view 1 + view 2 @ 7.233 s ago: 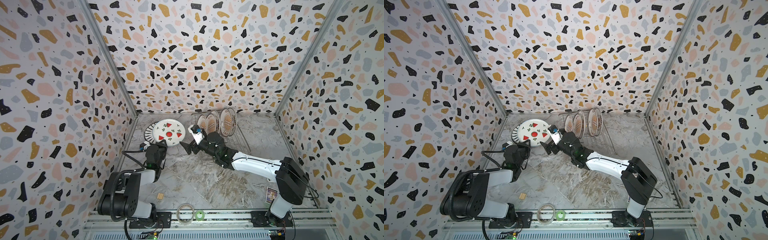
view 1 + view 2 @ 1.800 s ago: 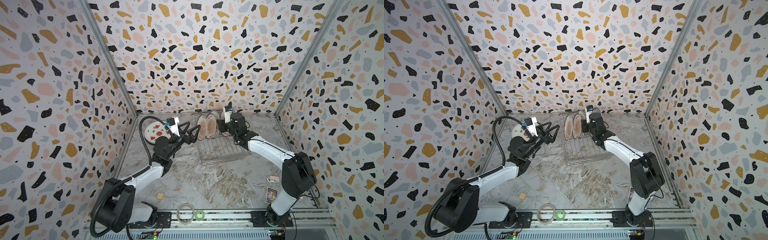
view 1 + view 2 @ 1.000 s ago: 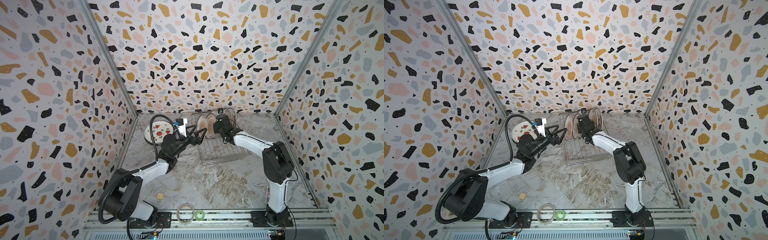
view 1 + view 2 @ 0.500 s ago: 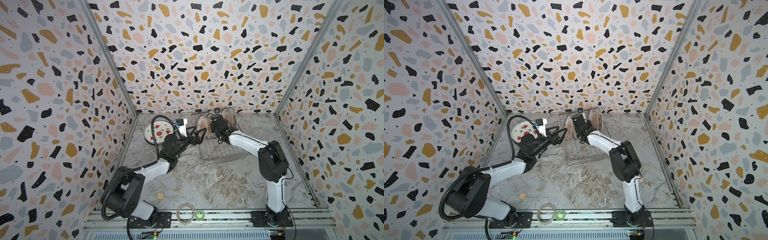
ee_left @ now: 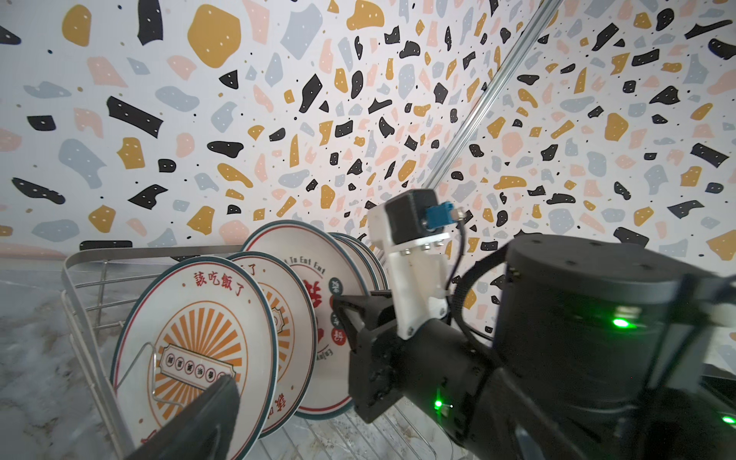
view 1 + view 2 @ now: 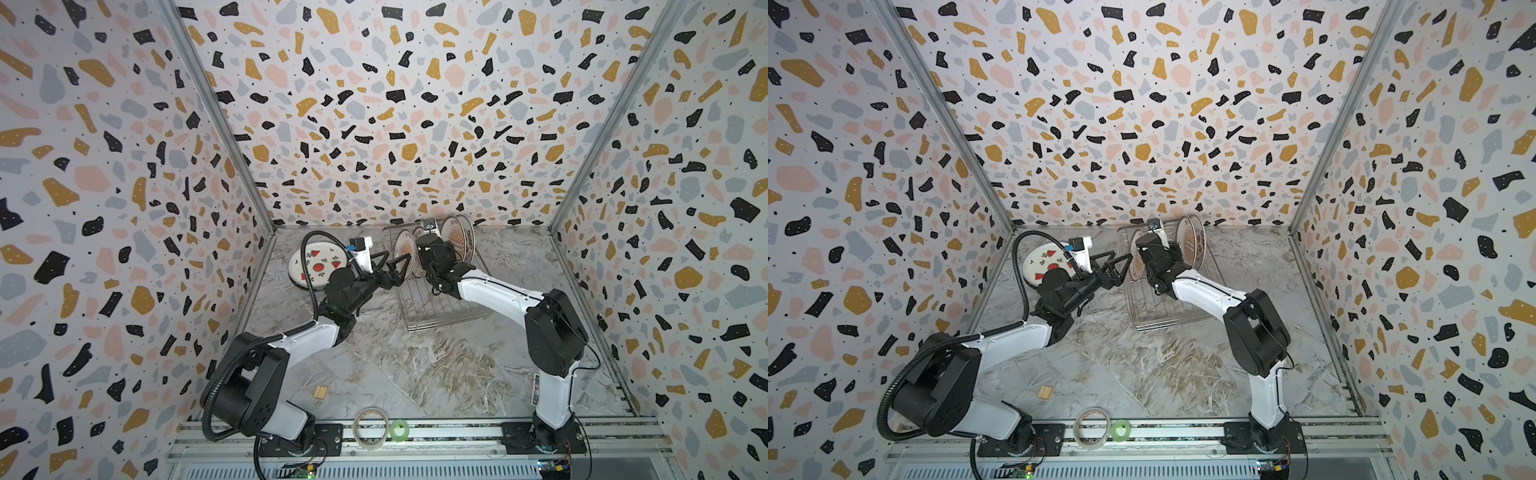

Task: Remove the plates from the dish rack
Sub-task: 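Close the right gripper on the red-text plate's top rim, then lift the red-text plate out of the rack with the right gripper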

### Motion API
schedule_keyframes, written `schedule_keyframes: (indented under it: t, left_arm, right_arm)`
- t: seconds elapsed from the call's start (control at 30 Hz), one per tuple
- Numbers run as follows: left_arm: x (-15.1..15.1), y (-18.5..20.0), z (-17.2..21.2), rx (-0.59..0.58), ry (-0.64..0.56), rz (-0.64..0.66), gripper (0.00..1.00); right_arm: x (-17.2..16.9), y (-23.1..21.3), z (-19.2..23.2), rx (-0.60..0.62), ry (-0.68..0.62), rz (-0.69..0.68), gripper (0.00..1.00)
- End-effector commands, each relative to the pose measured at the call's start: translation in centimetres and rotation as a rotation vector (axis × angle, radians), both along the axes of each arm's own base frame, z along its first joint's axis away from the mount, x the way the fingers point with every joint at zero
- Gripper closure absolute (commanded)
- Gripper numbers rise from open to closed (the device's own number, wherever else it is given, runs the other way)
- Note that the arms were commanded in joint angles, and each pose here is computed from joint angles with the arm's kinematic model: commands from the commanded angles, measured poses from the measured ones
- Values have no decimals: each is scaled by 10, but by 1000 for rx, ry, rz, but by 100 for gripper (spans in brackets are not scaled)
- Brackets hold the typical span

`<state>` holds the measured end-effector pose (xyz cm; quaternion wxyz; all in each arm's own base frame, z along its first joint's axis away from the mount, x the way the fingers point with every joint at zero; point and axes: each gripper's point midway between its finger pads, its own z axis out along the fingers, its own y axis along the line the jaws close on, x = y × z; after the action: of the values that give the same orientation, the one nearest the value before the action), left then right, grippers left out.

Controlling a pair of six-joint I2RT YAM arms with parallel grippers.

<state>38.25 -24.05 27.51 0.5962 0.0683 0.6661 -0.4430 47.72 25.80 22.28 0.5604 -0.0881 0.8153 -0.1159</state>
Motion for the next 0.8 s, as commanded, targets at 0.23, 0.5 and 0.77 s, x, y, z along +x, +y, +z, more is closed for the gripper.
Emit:
schedule_keyframes:
  t: [0.23,0.5,0.77]
  left_arm:
    - [-1,19,26,3,-82,113,0]
    - [-12,22,30,-33,-139,97,0]
    - [-18,16,32,-33,-176,55,0]
  right_arm:
    - [-23,-37,78,42,-196,-106,94]
    - [-47,-46,93,181,-272,3,97]
    - [-73,-65,108,385,-308,147,98]
